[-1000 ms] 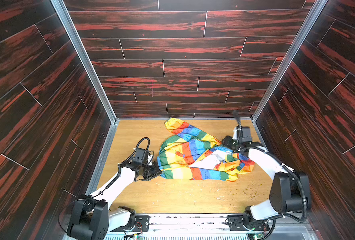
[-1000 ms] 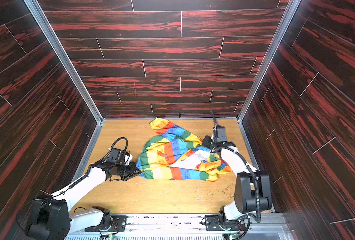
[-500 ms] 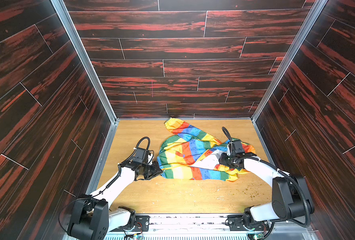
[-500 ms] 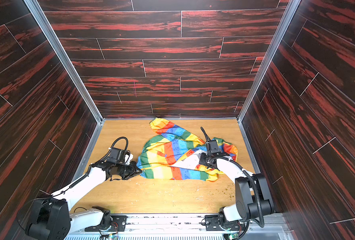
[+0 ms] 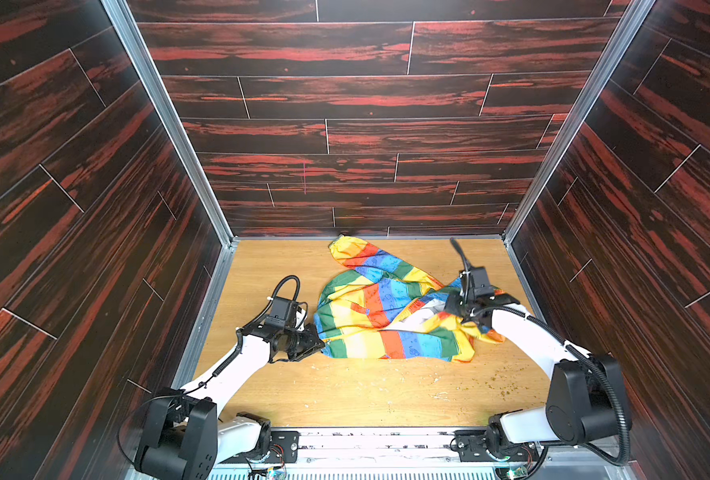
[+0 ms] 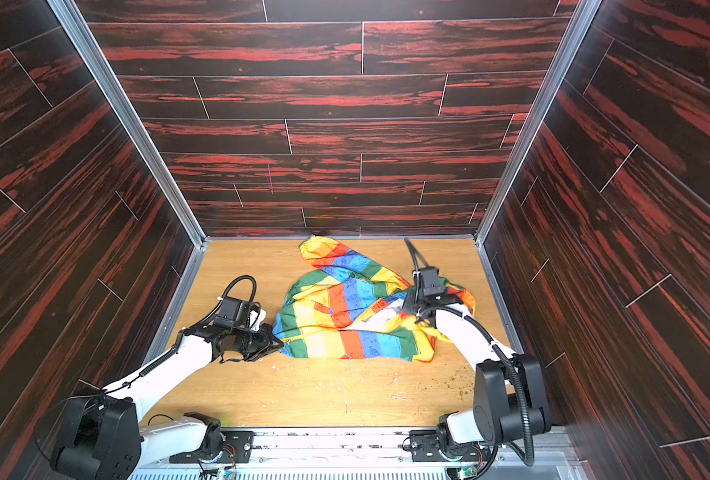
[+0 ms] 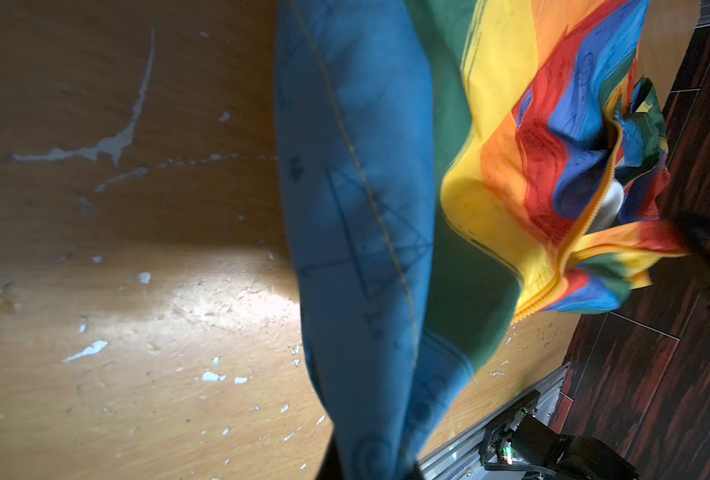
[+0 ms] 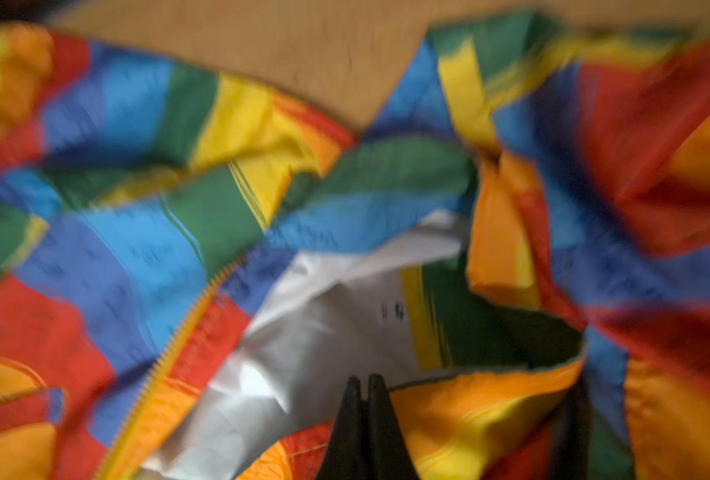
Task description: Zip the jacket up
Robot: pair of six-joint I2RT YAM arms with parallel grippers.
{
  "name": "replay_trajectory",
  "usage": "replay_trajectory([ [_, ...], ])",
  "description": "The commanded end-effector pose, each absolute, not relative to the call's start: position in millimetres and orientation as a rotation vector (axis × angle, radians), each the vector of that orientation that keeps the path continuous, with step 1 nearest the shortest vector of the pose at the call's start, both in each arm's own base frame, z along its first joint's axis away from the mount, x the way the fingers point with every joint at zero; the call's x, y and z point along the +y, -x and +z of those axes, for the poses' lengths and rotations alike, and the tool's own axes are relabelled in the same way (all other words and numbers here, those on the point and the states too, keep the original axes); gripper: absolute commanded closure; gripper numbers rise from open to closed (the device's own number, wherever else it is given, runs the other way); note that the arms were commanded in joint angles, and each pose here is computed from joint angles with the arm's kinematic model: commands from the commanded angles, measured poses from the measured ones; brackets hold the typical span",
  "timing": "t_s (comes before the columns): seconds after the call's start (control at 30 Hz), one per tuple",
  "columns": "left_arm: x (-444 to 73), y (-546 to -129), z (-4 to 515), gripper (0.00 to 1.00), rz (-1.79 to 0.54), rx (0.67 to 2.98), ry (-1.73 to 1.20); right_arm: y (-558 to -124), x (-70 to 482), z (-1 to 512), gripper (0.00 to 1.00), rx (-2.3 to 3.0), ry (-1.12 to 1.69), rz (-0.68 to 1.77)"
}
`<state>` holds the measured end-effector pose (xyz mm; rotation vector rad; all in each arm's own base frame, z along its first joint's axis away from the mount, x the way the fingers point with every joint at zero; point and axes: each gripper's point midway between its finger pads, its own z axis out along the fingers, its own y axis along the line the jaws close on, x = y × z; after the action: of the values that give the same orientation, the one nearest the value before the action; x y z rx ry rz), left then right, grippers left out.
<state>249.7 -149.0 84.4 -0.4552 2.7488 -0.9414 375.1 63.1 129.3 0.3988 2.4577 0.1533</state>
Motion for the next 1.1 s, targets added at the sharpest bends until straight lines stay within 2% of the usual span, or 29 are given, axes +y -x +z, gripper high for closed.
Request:
replay_trajectory([
  [0.0, -142, -247, 82, 1.00, -0.896, 2.755, 0.456, -387, 36, 132, 1.00, 2.454, -0.449, 0.063],
  [0.33, -138, -241, 81, 1.00, -0.883, 2.764, 0.451, -402, -16, 111, 1.00, 2.492, -0.572, 0.042],
  [0.37, -138, -241, 80, 1.00, -0.884, 2.767, 0.453, -403, -15, 107, 0.97, 2.505, -0.569, 0.061],
  [0.47, -138, -240, 80, 1.00, -0.888, 2.772, 0.452, -407, -11, 105, 0.65, 2.513, -0.555, 0.102],
  [0.5, -138, -240, 80, 1.00, -0.886, 2.772, 0.452, -409, -10, 108, 0.59, 2.503, -0.555, 0.111],
  [0.63, -136, -238, 78, 1.00, -0.871, 2.777, 0.458, -420, -2, 133, 0.48, 2.430, -0.548, 0.189],
  [0.83, -137, -237, 76, 1.00, -0.878, 2.784, 0.461, -449, 43, 153, 0.44, 2.412, -0.426, 0.335],
  [0.97, -137, -238, 75, 1.00, -0.883, 2.786, 0.470, -470, 77, 137, 0.45, 2.470, -0.364, 0.368],
  [1.07, -137, -238, 75, 1.00, -0.884, 2.785, 0.472, -482, 89, 118, 0.45, 2.527, -0.339, 0.303],
])
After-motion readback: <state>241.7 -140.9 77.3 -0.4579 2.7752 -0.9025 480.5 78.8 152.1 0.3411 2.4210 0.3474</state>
